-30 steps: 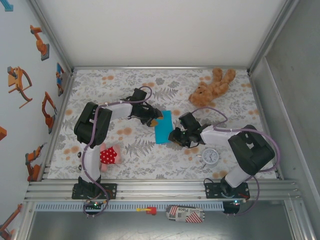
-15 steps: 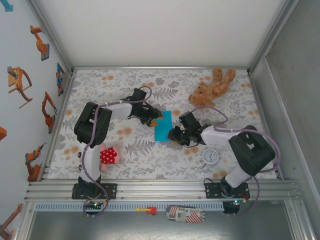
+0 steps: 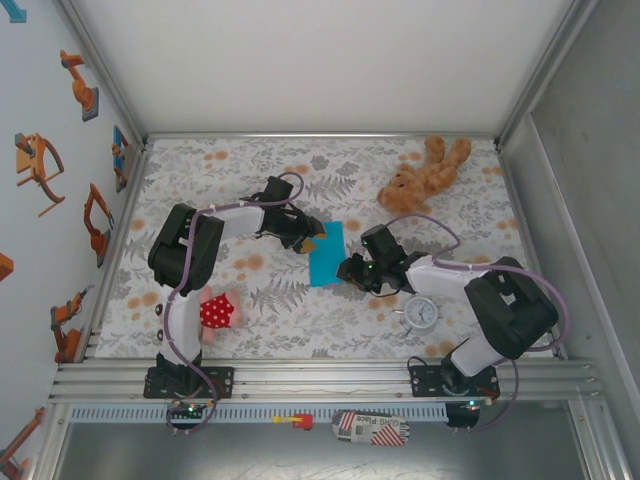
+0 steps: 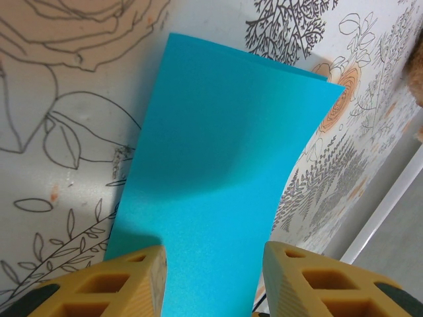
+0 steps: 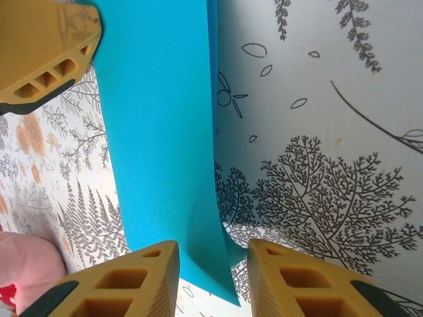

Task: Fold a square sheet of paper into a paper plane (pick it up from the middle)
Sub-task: Fold the triangle a second time at the center of the table.

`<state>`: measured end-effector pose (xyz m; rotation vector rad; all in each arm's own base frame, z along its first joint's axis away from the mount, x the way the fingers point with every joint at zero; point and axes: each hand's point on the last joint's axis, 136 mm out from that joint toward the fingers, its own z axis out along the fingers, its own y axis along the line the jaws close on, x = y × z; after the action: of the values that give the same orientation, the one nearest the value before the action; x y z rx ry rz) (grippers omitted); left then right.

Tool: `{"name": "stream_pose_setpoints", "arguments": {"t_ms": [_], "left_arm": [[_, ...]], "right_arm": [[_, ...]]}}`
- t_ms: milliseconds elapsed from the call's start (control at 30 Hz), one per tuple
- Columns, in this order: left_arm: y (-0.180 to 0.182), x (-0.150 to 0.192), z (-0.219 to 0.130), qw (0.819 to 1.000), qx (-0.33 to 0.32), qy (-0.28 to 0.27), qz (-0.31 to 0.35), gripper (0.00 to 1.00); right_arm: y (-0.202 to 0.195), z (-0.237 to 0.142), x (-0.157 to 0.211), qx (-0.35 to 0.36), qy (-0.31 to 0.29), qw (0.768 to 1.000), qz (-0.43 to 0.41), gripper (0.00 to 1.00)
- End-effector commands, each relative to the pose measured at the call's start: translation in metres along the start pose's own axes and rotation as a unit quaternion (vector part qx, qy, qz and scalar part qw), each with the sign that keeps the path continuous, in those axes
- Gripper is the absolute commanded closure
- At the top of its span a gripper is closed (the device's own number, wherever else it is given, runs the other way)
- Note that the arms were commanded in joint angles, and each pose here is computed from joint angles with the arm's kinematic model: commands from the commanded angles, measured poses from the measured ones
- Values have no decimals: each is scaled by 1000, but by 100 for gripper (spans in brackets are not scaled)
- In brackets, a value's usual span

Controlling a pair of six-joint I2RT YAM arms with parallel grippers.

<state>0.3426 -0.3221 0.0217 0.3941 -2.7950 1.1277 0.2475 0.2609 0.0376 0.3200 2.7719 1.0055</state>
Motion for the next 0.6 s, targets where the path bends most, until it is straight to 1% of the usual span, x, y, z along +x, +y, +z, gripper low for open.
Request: {"name": "stream_pose_setpoints", "arguments": {"t_ms": [0, 67, 233, 567], "left_arm": [[96, 11, 29, 989, -132, 16, -69, 56], [97, 12, 29, 988, -133, 17, -70, 56], [96, 12, 29, 989, -133, 17, -68, 56], [97, 11, 30, 989, -133, 17, -68, 56]], "right_arm": [[7, -3, 1, -17, -6, 1000, 3, 68], [5, -2, 1, -14, -6, 1000, 4, 69], [0, -2, 2, 0, -4, 1000, 6, 77], [-13, -3, 6, 37, 4, 999, 15, 78]]}}
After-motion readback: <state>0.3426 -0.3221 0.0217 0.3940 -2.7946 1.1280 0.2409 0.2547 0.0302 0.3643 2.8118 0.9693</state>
